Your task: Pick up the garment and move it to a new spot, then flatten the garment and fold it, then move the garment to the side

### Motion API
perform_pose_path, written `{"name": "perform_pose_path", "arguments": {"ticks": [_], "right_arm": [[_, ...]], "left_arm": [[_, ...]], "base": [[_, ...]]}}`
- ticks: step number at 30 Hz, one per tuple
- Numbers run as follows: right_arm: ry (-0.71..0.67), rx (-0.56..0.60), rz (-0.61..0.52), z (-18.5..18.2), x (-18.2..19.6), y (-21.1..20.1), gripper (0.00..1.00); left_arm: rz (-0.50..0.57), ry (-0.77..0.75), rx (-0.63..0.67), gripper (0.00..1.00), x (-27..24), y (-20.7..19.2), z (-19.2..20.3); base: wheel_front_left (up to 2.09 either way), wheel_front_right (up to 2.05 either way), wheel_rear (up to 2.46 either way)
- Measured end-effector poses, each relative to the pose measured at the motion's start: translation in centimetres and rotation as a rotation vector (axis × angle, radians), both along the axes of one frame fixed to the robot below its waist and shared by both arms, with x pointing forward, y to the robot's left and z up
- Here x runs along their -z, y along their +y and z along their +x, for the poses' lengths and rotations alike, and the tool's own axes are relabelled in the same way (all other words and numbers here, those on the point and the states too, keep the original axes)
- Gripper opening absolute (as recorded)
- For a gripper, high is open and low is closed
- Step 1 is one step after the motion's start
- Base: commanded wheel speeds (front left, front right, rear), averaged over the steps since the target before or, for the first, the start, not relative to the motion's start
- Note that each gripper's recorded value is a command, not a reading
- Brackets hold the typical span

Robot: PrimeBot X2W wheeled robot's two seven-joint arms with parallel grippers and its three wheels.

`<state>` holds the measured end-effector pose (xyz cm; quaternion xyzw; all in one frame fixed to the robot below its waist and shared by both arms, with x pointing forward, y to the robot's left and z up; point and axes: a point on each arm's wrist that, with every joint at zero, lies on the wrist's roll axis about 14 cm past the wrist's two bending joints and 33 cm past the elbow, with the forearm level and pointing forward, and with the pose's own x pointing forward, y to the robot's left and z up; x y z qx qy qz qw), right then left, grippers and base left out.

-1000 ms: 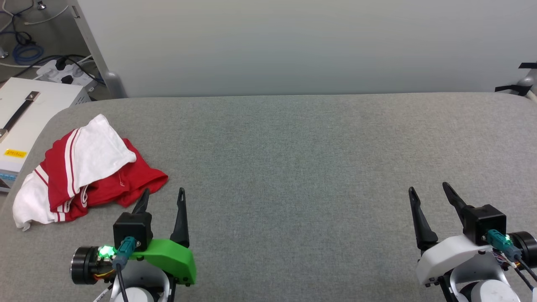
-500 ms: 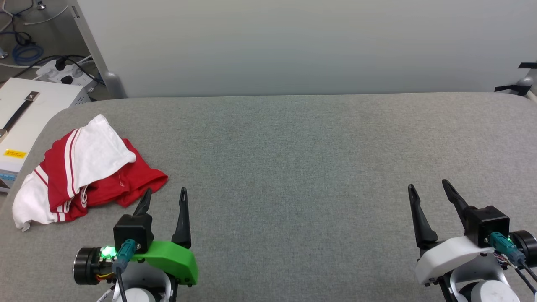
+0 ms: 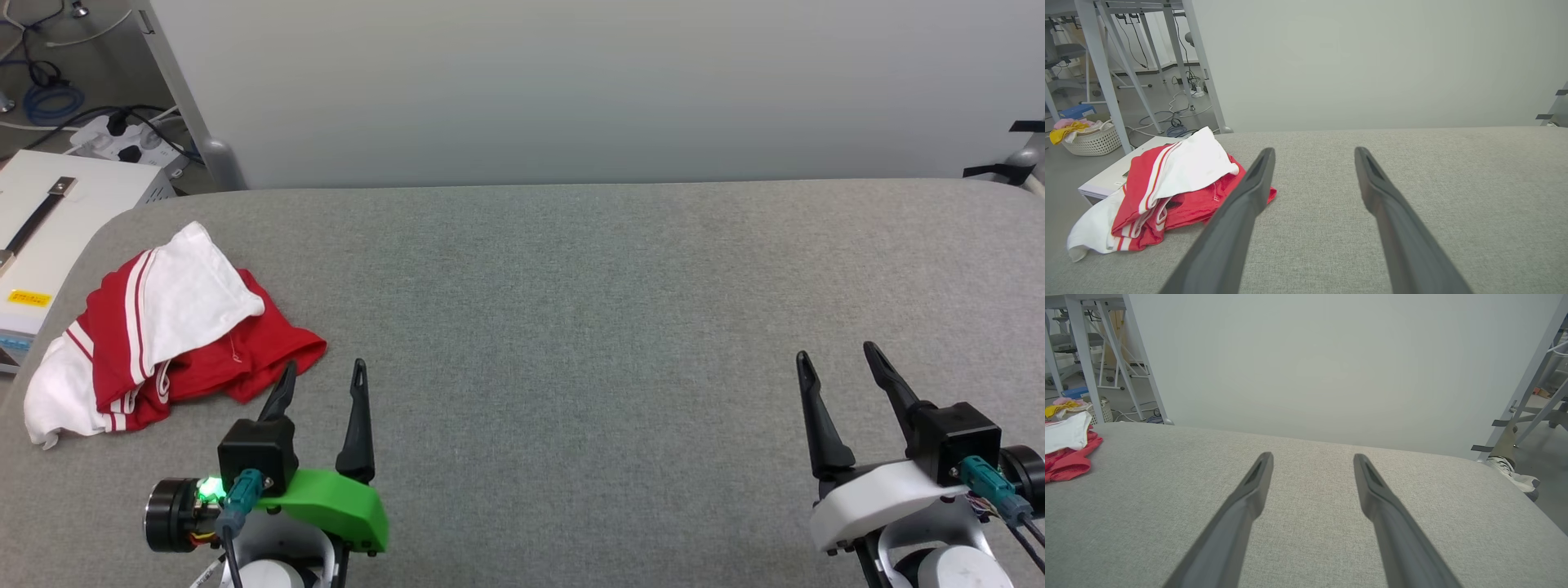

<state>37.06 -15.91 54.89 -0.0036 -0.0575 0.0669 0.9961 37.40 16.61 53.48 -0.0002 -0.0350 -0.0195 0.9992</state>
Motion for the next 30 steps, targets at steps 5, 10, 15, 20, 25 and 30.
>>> {"name": "perform_pose_path", "arguments": {"ticks": [5,10,15,20,25,30], "right_arm": [[-0.007,-0.002,0.007,-0.1,-0.1,0.0,1.0],[-0.012,-0.001,0.013,-0.1,0.0,0.0,1.0],[-0.01,-0.004,0.07,-0.3,0.1,0.0,1.0],[-0.016,-0.013,0.084,-0.3,0.1,0.3,1.0],[-0.022,-0.013,0.096,-0.4,0.0,0.3,1.0],[-0.028,-0.016,0.097,-0.4,0.0,0.4,1.0]], "left_arm": [[-0.003,-0.006,0.006,1.0,0.0,-0.2,0.0],[-0.008,-0.011,0.011,1.0,0.0,-0.4,0.0],[-0.051,-0.014,0.007,1.0,0.0,-0.2,-0.1],[-0.063,-0.018,0.005,1.0,0.1,-0.2,-0.1],[-0.064,-0.011,0.005,1.0,0.5,-0.2,-0.2],[-0.06,-0.005,0.01,1.0,0.9,-0.4,-0.3]], "base": [[0.0,0.0,0.0],[0.0,0.0,0.0],[0.0,0.0,0.0],[0.0,0.0,0.0],[0.0,0.0,0.0],[0.0,0.0,0.0]]}}
